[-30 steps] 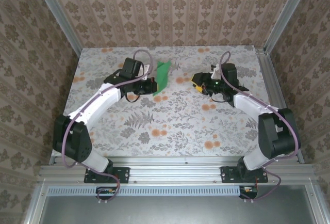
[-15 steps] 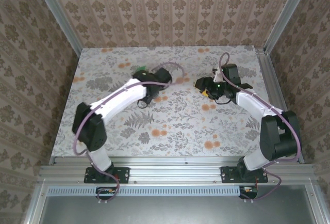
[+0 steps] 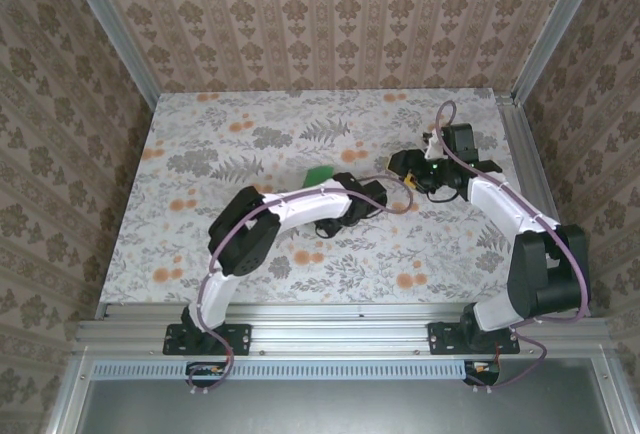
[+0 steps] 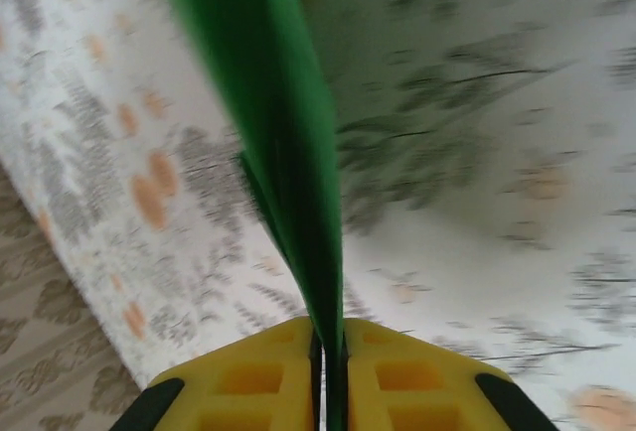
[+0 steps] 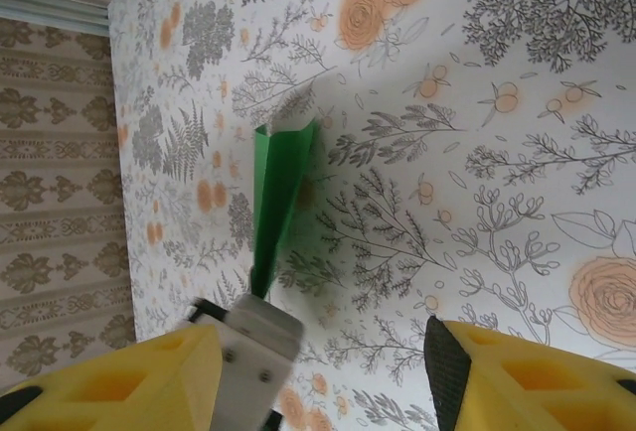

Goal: Fold a paper plane with a square sheet of paper (pick it up from the middle)
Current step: Turn over the paper at the center of the table.

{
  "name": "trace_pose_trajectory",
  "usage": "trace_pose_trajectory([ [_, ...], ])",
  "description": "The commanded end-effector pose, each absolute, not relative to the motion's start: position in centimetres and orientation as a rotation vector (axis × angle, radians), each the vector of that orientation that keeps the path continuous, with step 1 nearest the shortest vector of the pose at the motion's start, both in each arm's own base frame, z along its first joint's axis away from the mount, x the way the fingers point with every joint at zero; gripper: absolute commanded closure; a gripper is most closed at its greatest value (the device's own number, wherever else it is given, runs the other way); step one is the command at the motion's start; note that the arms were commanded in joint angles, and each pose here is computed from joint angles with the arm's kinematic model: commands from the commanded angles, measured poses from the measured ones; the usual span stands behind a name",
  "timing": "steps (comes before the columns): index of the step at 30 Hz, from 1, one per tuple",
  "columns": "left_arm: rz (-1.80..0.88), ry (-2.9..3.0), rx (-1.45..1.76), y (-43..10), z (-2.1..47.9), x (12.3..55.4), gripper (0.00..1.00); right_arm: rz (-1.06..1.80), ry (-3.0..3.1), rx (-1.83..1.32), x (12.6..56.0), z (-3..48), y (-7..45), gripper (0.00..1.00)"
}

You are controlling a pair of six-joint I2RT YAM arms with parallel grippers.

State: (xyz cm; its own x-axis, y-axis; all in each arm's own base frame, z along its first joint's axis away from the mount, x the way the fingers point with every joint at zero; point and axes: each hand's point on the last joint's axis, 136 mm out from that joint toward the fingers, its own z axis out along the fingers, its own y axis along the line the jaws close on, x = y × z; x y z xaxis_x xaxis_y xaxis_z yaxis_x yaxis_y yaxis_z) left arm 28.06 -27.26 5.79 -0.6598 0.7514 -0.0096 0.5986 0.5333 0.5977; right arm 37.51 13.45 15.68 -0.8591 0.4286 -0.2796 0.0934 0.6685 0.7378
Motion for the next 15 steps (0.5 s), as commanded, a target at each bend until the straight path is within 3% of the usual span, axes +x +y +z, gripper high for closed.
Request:
trace_pose_trajectory([
  [1, 0.673, 2.578, 1.154, -29.6, 4.5, 26.8, 0.77, 1.025, 2.45, 0.385, 37.3, 16.5, 12.9, 0.4],
  [7, 0.434, 2.616, 1.155, -31.6, 5.8, 25.8, 0.53, 1.03, 2.467, 0.386, 37.0, 15.9, 12.9, 0.4],
  [10, 0.214, 2.659, 1.139, -32.7, 7.3, 24.8, 0.35, 1.063, 2.466, 0.389, 36.9, 15.6, 13.2, 0.4],
  [15, -0.284, 2.724, 0.995, -32.3, 11.1, 23.0, 0.3, 1.153, 2.471, 0.39, 36.3, 15.0, 14.7, 0.43],
])
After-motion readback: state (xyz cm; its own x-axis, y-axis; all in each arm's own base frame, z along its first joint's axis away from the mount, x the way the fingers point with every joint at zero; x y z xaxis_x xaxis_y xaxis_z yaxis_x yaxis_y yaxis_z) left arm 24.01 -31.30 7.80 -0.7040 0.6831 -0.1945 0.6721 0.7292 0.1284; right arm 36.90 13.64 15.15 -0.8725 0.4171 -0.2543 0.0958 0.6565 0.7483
